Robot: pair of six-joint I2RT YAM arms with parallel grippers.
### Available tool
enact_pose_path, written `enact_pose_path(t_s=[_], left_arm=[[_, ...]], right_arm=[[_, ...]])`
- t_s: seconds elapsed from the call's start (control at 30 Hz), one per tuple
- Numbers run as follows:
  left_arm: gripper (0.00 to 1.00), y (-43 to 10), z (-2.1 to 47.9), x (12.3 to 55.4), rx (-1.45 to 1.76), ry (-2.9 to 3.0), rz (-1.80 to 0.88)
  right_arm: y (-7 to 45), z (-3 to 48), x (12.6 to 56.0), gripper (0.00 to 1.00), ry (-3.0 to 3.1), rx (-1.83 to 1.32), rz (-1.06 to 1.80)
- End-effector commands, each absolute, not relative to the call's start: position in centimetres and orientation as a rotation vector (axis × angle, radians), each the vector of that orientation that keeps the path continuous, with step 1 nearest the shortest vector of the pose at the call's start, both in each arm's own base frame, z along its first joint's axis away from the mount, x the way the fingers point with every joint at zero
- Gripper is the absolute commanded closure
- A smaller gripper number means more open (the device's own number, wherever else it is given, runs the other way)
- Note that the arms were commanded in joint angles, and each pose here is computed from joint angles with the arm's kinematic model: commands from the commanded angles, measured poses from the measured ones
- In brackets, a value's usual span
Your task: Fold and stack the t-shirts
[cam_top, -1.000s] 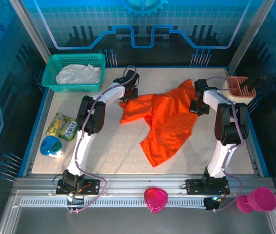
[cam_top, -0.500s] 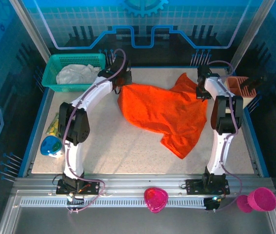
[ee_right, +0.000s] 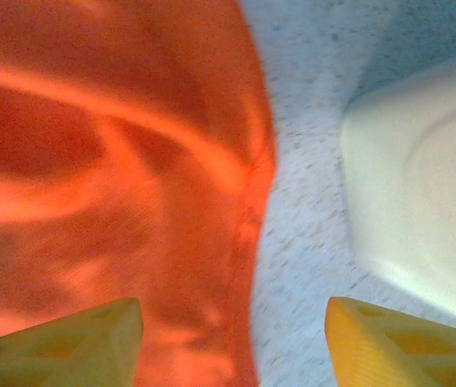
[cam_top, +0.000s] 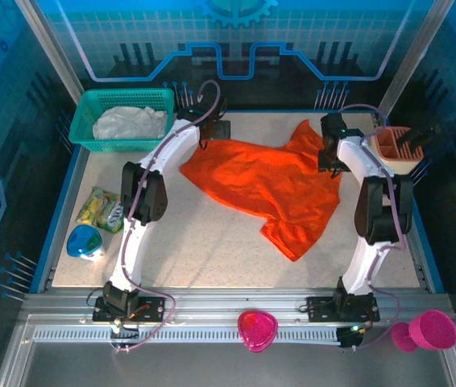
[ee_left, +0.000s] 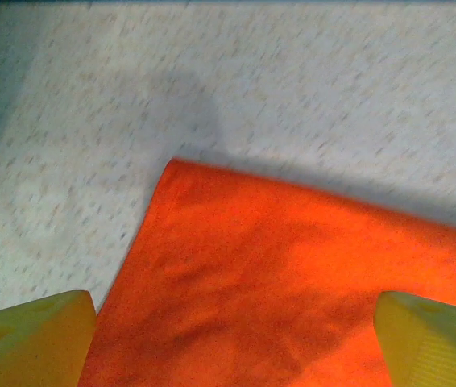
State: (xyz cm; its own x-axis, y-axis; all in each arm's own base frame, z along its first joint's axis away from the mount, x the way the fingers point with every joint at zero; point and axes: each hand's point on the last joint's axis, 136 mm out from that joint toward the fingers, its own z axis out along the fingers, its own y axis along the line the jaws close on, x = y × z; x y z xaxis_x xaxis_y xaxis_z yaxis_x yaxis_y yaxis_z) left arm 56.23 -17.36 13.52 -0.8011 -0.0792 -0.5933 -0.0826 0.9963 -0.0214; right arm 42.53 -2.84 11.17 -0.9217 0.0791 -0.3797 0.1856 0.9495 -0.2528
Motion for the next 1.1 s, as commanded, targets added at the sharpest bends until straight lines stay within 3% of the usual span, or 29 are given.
enact_pose_path(t_s=[0.0,0.07,0.17,0.23,0.67,0.9,1.0,1.07], left_arm=[[0.12,-14.5,15.9,52.1,-0.221,2.522,0.137],[0.18,-12.6,15.0,49.6,-0.307,2.567,0.214],[0.39,-10.3,12.9,46.6,-0.447,2.621,0.265],[0.48,-9.2,11.3,45.7,-0.533,2.632,0.246],[0.50,-8.8,4.8,49.4,-0.690,2.647,0.037],[0.51,-9.1,2.3,48.8,-0.717,2.695,0.026],[0.62,-9.0,1.8,48.5,-0.716,2.704,0.035],[0.79,-9.0,1.6,48.5,-0.712,2.708,0.043]], right_arm=[[1.5,12.1,40.1,0.38,2.745,0.163,-0.187],[3.5,11.9,38.7,0.38,2.758,0.118,-0.130],[6.0,11.4,36.6,0.40,2.779,0.060,-0.072],[7.5,10.7,35.6,0.42,2.795,0.030,-0.036],[11.9,6.2,31.0,0.48,2.901,-0.087,-0.016],[12.4,5.8,29.0,0.48,2.922,-0.110,-0.025],[12.3,6.2,28.4,0.48,2.916,-0.120,-0.036],[12.2,6.7,27.9,0.48,2.911,-0.128,-0.047]])
